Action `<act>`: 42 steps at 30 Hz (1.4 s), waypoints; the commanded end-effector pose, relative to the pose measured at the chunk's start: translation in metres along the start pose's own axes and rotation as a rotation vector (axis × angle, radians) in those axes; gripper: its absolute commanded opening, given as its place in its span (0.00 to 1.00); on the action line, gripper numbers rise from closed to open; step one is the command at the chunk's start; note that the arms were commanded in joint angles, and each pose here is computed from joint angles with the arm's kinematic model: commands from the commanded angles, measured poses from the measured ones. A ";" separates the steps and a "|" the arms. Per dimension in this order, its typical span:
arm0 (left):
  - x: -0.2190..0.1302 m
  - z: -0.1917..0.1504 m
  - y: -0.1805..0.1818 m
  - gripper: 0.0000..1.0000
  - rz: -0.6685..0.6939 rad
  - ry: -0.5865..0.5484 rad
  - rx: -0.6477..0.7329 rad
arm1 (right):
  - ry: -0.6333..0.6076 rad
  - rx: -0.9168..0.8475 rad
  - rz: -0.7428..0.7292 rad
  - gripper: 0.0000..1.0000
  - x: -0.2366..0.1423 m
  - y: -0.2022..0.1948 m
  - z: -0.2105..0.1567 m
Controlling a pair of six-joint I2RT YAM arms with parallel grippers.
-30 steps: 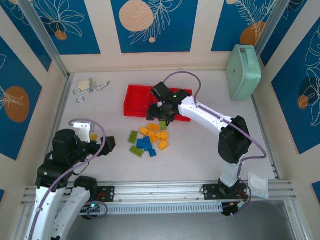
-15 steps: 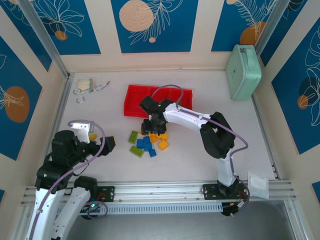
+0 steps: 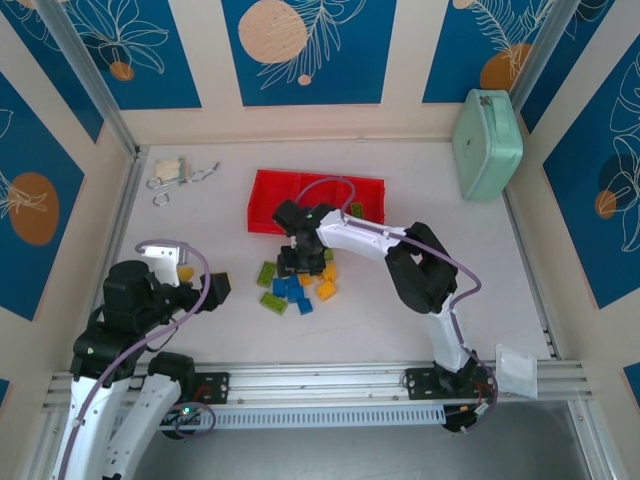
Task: Sort the legos into containers by color
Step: Pick up the lego from the center of the table.
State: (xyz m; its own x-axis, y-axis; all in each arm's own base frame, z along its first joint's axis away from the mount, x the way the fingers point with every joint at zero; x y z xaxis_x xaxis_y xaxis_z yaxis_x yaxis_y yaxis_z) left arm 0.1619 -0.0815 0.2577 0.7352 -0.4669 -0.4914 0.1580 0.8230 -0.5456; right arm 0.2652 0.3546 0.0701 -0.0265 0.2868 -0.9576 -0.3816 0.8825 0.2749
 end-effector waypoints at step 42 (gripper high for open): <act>0.003 0.001 0.002 0.99 0.010 -0.003 -0.006 | 0.045 -0.160 -0.218 0.28 -0.011 0.003 0.000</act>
State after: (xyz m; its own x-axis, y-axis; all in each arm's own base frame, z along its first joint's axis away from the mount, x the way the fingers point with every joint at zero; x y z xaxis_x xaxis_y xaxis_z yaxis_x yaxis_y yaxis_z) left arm 0.1623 -0.0813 0.2574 0.7355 -0.4648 -0.4930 0.1557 0.8241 -0.5446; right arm 0.2642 0.3528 0.0707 0.0195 0.0894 -0.9958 -0.4970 0.8651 0.0680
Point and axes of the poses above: each hand's point on the last joint's axis, 136 mm out from that joint toward the fingers, its own x axis out along the fingers, its own y axis along the line the jaws close on, z = x × y, the point moved 2 cm from there along -x, back along the fingers, and after that the axes turned 12 degrees about -x, right-handed, at the moved point
